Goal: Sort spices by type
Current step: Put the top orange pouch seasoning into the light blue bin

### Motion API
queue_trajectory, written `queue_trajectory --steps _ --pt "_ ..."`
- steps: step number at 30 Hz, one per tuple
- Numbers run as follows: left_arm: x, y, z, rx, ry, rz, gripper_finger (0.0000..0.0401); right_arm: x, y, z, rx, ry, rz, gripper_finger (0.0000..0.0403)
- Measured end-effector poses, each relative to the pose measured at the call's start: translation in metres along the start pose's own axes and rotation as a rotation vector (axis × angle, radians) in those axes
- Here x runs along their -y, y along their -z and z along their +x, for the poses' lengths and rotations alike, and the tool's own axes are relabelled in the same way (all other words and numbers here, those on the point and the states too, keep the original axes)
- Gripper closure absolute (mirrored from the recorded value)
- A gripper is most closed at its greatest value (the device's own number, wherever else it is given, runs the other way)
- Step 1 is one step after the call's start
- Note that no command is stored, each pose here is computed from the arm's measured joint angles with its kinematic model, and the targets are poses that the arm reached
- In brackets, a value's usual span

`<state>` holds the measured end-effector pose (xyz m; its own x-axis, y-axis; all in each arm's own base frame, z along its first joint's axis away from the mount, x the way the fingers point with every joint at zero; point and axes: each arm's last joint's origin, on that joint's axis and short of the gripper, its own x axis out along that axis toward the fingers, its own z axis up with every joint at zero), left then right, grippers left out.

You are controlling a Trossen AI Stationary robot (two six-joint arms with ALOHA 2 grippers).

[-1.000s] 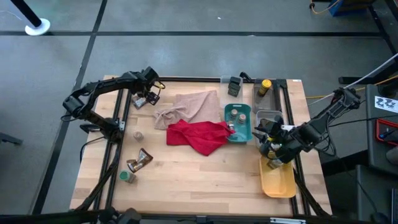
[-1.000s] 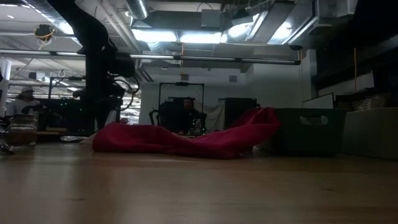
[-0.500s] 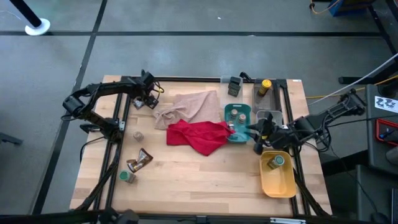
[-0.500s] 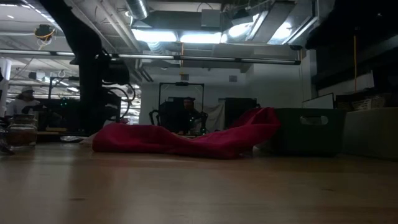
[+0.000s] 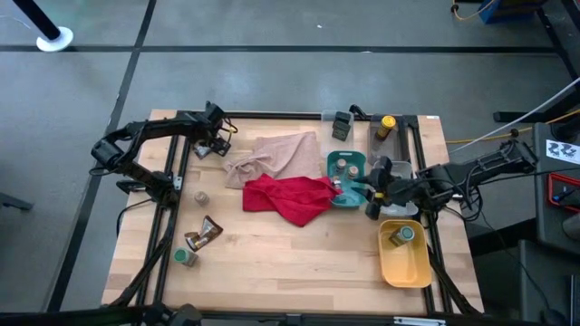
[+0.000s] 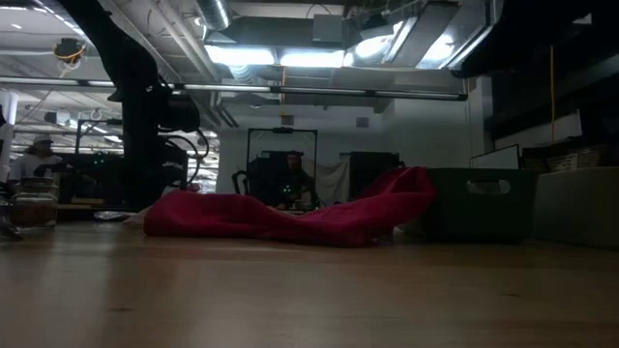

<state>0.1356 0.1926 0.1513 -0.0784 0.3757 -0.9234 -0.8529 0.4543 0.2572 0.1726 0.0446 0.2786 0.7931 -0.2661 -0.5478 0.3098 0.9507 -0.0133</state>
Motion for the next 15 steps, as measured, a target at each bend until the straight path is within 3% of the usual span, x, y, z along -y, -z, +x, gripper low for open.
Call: queue_trajectory --steps 15 --pt "0.013 -0.005 -0.004 0.064 0.029 -0.151 0.0160 0.001 -0.004 0.002 0.026 -0.006 -0.052 0.0283"
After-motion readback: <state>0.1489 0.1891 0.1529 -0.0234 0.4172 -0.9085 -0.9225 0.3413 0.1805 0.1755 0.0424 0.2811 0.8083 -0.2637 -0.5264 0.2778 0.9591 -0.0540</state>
